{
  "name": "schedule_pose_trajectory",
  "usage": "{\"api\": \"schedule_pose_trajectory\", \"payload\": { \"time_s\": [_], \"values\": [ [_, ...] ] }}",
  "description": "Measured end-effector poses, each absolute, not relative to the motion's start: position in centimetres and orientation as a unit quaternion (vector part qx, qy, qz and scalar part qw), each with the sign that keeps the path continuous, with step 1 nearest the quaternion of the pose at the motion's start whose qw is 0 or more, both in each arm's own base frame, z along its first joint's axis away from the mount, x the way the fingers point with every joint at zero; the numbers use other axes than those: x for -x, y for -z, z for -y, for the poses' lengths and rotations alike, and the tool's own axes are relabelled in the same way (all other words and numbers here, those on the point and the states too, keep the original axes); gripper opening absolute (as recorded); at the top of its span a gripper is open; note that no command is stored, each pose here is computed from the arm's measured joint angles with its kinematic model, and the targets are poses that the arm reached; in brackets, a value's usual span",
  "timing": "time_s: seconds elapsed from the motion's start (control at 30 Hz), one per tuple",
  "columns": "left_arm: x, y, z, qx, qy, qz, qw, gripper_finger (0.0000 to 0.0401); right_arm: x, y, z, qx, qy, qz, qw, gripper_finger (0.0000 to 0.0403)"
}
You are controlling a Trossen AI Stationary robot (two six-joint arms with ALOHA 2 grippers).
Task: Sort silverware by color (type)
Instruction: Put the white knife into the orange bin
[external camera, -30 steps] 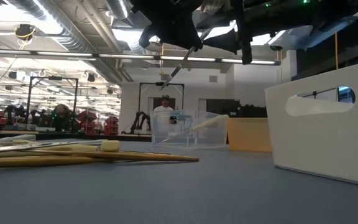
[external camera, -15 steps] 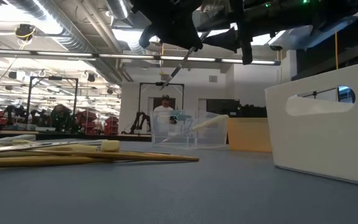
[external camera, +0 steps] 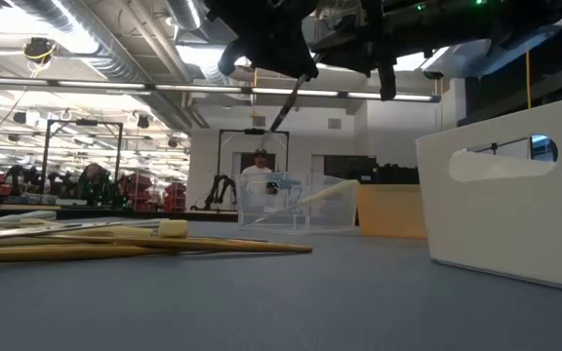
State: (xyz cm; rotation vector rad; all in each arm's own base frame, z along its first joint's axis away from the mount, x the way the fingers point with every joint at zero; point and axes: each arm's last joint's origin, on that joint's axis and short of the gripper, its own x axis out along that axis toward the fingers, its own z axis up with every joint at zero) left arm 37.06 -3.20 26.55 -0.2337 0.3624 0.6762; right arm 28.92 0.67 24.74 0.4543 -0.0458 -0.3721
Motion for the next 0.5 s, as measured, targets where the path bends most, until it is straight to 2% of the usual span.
{"api": "schedule_pose_trajectory", "payload": {
  "time_s": [0.5],
  "values": [
    [-37.08,-26.52,3.22,0.114,-0.326,-0.178,0.921,0.0035,-28.92,-24.74,-0.67,-0.222,0.183,0.022,0.957,0.0017]
  ]
}}
